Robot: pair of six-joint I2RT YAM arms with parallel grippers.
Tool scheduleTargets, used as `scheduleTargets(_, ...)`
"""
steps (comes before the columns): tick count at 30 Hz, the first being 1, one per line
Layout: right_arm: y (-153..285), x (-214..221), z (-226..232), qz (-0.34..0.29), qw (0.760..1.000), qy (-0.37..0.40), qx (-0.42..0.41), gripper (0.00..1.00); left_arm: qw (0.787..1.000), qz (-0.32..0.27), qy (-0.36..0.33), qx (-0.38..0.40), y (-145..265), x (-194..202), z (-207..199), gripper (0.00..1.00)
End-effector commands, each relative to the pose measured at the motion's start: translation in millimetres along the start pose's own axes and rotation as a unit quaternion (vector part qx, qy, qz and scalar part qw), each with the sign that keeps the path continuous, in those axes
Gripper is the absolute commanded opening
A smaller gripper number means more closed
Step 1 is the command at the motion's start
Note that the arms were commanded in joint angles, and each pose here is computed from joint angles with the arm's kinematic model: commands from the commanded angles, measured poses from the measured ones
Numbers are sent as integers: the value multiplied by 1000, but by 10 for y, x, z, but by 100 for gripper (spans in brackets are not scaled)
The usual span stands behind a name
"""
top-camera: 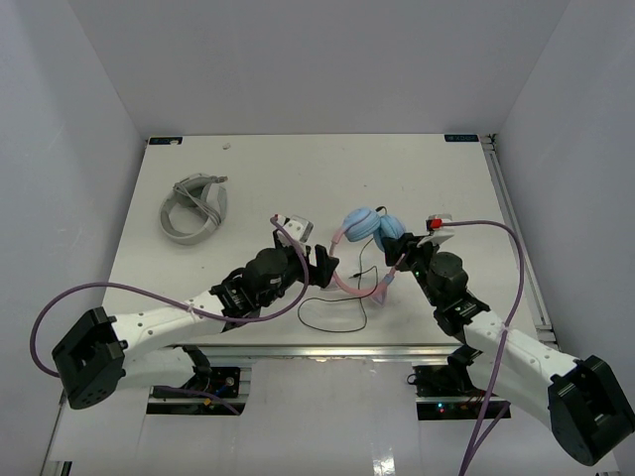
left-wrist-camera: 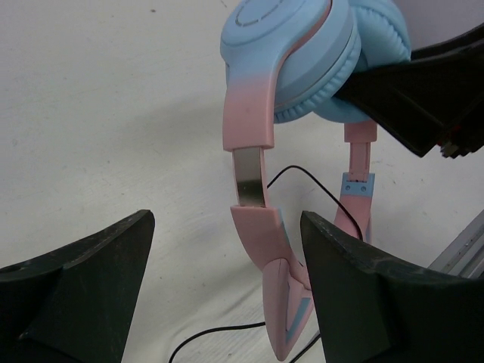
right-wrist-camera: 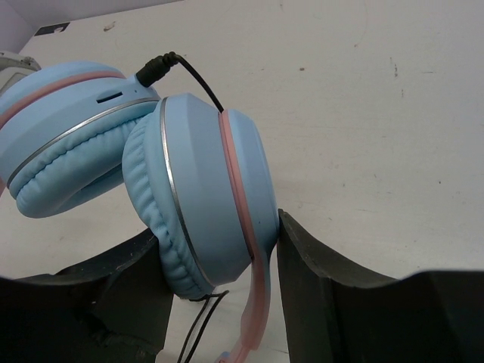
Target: Wrap the headphones
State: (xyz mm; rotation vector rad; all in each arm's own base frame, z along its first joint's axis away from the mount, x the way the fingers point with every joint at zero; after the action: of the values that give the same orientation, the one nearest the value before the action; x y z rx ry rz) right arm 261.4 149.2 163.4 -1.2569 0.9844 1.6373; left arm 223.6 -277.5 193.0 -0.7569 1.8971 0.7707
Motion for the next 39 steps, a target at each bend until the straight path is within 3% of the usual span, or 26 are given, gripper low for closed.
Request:
scheduleTargets(1,117,-539,210,-145,987,-29,-62,8,999,-44,3,20,81,-209,-68,89)
scheduleTargets(5,281,-564,248,-196,976,7,-95,8,998,-58,6,39,149,-267,-110,89)
scheduleTargets(12,255,-587,225,-192,978,-5,-83,8,992,-83,-3,94,302,-378,-236,89)
scheduleTargets(14,221,-554,176,-178,982,-23,-62,8,992,-86,-2,87,295,-392,-218,90)
scheduleTargets(18,83,-453,-112,-117,984,-120,67,8,997,-66,34,6,202,-366,-50,89)
scheduleTargets(21,-8,-459,-225,-100,970,-173,135,8,992,-83,86,-44,190,-516,12,82)
scheduleTargets(25,-105,-506,-339,-111,948,-221,201,8,983,-100,138,-73,209,-572,66,81)
scheduleTargets(28,-162,-543,-373,-127,928,-264,229,8,978,-93,166,-82,132,-479,78,79)
scheduleTargets(33,-188,-614,-362,-142,910,-300,249,8,972,-75,197,-105,-115,-308,74,67)
scheduleTargets(39,-147,-634,-296,-149,909,-306,241,8,972,-59,210,-86,-433,-235,-82,63)
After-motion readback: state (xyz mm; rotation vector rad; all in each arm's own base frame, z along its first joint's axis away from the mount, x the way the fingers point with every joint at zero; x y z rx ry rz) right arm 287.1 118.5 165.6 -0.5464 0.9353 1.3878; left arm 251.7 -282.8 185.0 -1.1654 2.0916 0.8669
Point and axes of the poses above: each gripper's point midway between its finger pads, its own y axis back along the fingers, its own z axis along the line the jaws close on, x = y × z, the point moved 3 cm from there along y, back along the fingers, and after that the axes turned 7 degrees about y, right-handed, at the moved point
